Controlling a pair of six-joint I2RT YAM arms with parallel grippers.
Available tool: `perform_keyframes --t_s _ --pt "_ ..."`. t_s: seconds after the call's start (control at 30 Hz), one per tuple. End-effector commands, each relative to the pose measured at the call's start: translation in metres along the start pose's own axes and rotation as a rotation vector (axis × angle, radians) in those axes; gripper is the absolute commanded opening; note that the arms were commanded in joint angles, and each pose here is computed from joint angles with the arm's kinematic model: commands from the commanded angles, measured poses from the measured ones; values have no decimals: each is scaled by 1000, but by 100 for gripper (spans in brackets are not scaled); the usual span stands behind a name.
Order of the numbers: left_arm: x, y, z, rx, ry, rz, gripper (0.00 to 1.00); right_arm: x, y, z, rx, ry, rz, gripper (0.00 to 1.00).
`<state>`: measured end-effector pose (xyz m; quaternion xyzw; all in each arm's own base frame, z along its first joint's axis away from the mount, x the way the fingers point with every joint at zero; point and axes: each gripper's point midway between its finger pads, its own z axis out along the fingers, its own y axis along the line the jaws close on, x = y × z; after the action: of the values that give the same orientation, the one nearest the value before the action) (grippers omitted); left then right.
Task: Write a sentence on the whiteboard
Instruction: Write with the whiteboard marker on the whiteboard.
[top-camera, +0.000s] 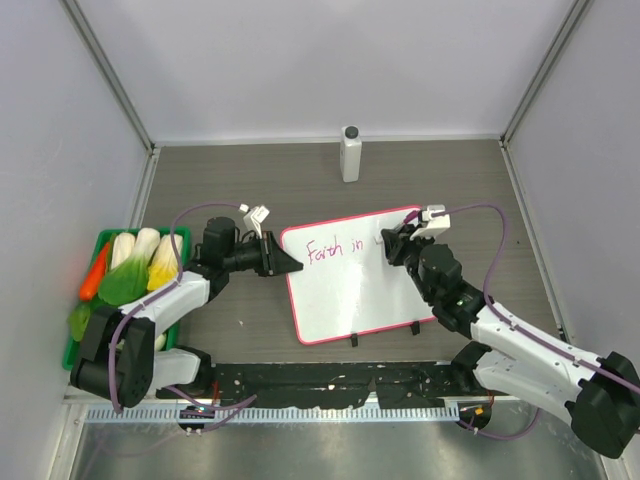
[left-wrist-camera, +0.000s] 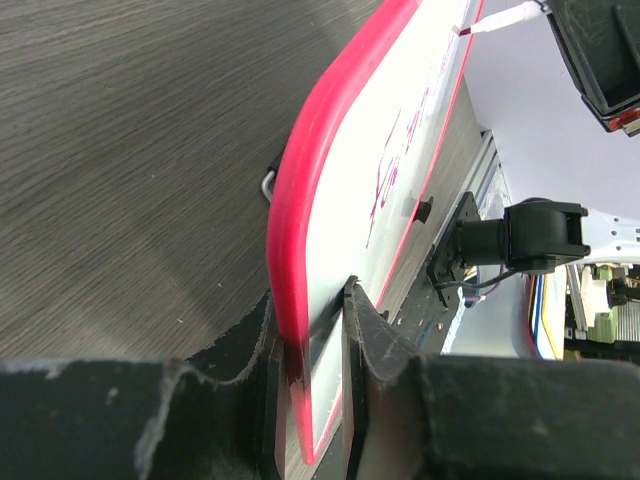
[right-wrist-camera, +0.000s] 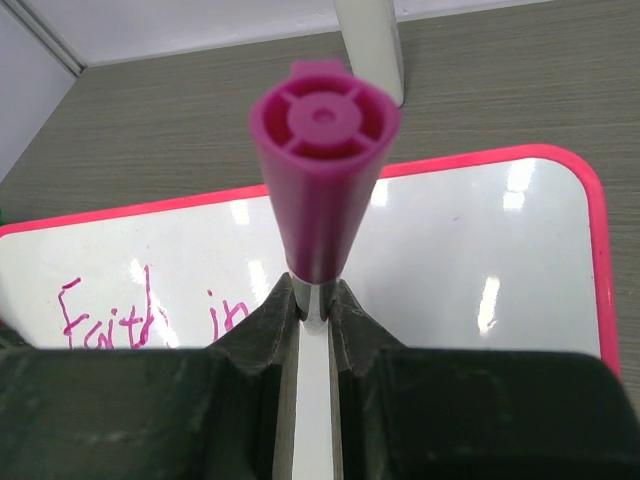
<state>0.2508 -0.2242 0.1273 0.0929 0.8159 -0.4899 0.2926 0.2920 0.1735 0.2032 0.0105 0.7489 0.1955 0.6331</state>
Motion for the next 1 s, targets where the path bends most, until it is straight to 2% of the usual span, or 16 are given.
perform_keyframes --t_s 0.0,0.33,0.97 --pt "-13 78 -10 -337 -98 107 0 9 -7 -5 19 19 -4 1" --pt "-13 78 -10 -335 -98 107 0 -31 2 -10 4 -83 42 1" --pt "-12 77 -8 -326 -92 109 0 -49 6 -1 23 -140 68 1"
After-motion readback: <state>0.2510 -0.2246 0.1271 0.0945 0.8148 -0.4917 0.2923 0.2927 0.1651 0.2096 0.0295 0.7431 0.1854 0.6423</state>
